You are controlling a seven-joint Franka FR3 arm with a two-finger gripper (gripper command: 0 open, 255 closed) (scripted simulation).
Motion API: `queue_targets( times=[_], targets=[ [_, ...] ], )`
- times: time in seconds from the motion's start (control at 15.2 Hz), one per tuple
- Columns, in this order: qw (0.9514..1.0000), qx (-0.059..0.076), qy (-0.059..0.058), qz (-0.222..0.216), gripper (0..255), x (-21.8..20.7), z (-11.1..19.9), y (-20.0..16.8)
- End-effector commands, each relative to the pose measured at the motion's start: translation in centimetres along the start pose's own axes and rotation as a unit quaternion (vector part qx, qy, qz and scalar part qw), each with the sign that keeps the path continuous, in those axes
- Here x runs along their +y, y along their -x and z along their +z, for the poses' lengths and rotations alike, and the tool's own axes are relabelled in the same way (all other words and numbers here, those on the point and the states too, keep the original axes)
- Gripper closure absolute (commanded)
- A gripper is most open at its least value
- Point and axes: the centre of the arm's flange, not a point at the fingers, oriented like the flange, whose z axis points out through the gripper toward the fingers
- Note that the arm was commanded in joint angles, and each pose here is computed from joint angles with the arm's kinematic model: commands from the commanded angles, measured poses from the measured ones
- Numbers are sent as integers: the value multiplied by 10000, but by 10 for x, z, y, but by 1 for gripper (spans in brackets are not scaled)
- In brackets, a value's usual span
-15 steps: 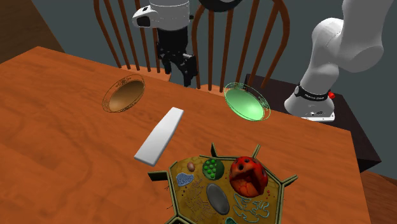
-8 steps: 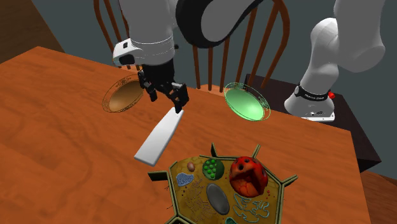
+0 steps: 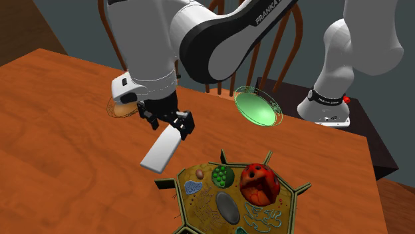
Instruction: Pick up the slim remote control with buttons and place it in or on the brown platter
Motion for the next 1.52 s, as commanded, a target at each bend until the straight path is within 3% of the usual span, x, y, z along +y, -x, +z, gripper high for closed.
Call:
queue_targets(
  times=[0.0,0.13,0.66,0.73,1.45],
  targets=[
    [10000,1,2,-8,0,1,11,0],
    [10000,1,2,-8,0,1,24,0],
    [10000,1,1,-8,0,1,24,0],
    [10000,1,1,-8,255,1,24,0],
    [10000,1,1,-8,255,0,14,0]
  ],
)
